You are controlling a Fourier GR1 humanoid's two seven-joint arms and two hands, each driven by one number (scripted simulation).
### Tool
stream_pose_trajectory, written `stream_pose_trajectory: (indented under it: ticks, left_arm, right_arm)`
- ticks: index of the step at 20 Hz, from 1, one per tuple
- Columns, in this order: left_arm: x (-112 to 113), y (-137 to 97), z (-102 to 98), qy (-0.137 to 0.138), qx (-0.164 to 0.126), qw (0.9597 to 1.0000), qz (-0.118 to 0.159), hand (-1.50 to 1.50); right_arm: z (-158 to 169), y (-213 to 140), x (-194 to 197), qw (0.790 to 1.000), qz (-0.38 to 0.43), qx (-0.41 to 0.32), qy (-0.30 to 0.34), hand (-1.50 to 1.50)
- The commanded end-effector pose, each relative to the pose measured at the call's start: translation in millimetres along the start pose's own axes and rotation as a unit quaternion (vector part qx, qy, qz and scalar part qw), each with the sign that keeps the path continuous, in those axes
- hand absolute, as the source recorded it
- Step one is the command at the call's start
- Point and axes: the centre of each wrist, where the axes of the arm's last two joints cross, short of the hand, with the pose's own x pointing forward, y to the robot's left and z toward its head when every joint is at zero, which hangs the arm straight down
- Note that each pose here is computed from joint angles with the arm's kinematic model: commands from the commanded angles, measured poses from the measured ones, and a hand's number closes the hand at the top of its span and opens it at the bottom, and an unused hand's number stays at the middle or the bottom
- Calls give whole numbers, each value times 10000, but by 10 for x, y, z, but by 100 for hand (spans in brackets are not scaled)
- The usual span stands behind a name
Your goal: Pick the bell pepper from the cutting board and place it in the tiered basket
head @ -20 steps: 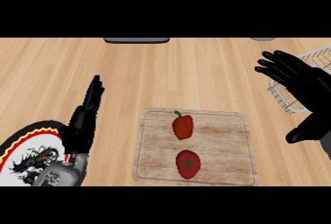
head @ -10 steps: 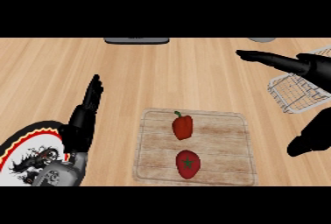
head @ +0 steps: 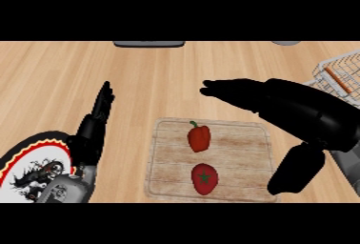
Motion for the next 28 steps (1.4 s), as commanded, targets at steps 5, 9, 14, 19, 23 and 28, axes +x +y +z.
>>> stream_pose_trajectory:
  ticks: [5,9,14,19,23,28]
  left_arm:
    - [-93,-65,73,-56,99,9999,18,0]
    - [70,-76,-87,24,42,9999,91,0]
    - [122,-47,-1,-116,48,9999,51,0]
    - [17,-23,-129,-49,127,9999,89,0]
    - [-159,-98,98,-7,-83,10000,-11,0]
    - [-117,86,-45,-36,53,10000,16,0]
  right_arm:
    - [-68,104,378,9987,324,273,294,-150]
    - [-246,186,340,9942,542,698,620,-150]
    - [-199,221,284,9920,543,797,812,-150]
    - [-137,304,301,9880,884,754,1021,-150]
    - [-442,463,254,9839,1161,720,1154,-150]
    - [-262,317,187,9833,1253,750,1089,-150]
